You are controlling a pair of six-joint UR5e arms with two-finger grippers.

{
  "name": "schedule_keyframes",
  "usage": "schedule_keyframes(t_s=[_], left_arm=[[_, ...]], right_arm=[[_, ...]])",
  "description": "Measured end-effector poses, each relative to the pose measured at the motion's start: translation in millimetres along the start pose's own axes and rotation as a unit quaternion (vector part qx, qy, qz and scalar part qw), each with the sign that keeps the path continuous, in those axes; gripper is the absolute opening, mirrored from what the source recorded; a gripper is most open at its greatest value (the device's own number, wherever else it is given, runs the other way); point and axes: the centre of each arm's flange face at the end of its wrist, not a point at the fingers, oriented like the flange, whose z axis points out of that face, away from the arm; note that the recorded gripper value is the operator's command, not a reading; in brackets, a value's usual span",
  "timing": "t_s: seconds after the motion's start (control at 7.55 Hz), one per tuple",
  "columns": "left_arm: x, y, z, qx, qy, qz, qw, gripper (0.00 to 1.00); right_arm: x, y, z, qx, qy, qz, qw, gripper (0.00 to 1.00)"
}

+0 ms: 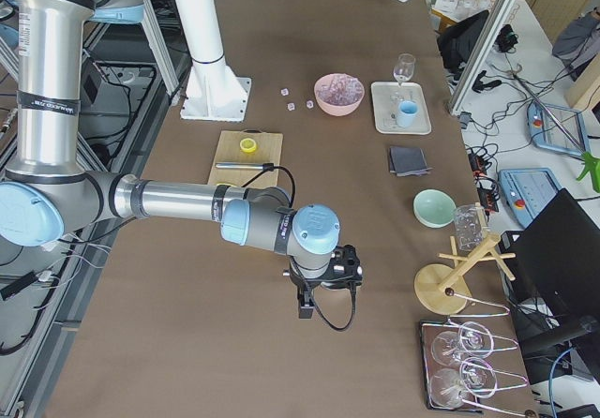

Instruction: Put ice in cup with scoop

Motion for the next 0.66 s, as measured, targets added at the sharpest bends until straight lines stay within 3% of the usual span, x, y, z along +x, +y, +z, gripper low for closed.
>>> schedule_keyframes(t_s=[0.66], left_arm=[[6.1,-2.7,4.0,-0.003,0.002,0.006,1.0,1.0]], right_arm=[[-3.3,1.0,-6.0,0.006,-0.001,-0.004,1.0,1.0]])
